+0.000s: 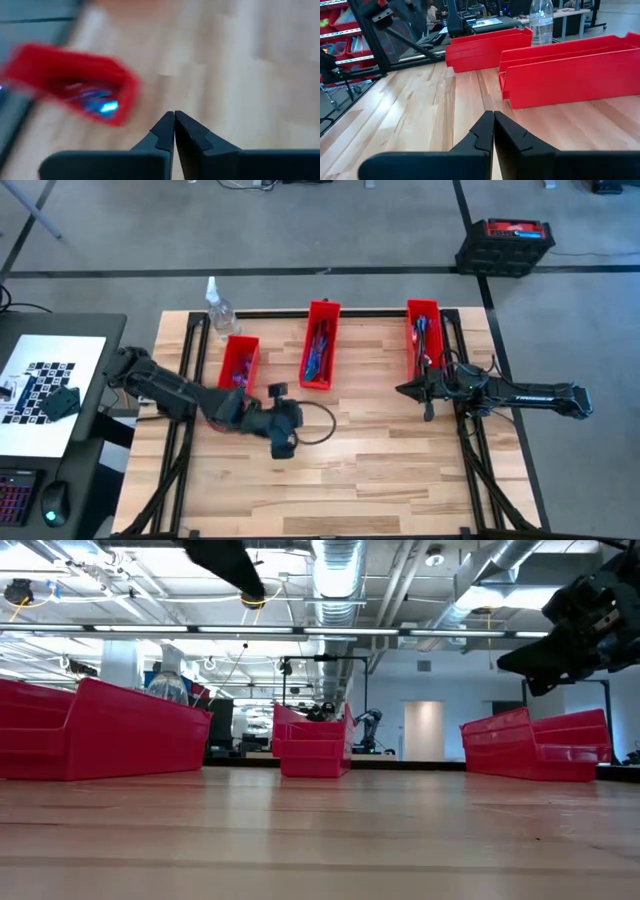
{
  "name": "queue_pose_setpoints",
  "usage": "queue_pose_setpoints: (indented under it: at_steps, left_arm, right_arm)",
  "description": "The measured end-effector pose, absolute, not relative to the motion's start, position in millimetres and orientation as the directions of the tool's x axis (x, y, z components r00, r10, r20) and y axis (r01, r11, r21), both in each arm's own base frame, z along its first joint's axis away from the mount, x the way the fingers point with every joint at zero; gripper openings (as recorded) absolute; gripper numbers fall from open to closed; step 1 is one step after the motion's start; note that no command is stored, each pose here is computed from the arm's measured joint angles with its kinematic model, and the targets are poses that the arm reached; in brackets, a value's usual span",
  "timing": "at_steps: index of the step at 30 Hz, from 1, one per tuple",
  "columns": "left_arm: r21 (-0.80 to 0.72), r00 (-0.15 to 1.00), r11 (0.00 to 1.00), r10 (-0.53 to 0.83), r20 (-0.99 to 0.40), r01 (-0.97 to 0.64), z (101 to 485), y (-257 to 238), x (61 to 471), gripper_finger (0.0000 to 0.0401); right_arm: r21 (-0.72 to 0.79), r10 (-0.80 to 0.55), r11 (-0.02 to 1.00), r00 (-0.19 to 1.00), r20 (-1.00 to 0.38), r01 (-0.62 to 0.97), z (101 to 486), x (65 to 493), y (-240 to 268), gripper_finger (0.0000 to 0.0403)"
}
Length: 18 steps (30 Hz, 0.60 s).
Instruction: Sort silverware
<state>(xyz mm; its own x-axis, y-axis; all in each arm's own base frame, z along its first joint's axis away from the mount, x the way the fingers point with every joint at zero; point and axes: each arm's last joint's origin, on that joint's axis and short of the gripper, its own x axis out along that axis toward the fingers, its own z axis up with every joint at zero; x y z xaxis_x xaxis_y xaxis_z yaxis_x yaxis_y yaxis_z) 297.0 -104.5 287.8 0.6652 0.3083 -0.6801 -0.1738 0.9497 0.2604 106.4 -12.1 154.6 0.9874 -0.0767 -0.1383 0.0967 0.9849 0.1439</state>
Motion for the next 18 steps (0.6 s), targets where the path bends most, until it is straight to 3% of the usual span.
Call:
queue_pose_setpoints:
  at_steps: [3, 7, 18]
  left_arm:
    - [0.229, 0.658, 0.973, 0.157, -0.737, 0.024, 293, -91, 295, 0.0000]
    - [0.206, 0.692, 0.971, 0.067, -0.718, 0.120, 296, -69, 263, 0.0000]
    - [-0.029, 0.970, 0.997, -0.080, -0.229, 0.076, 242, -27, 153, 0.0000]
  right_arm:
    - [0.146, -0.076, 0.985, 0.988, -0.137, 0.096, 155, 106, -12, 0.0001]
    - [0.146, -0.076, 0.985, 0.988, -0.135, 0.096, 155, 106, -12, 0.0001]
    - [0.146, -0.075, 0.985, 0.988, -0.132, 0.094, 155, 106, -12, 0.0001]
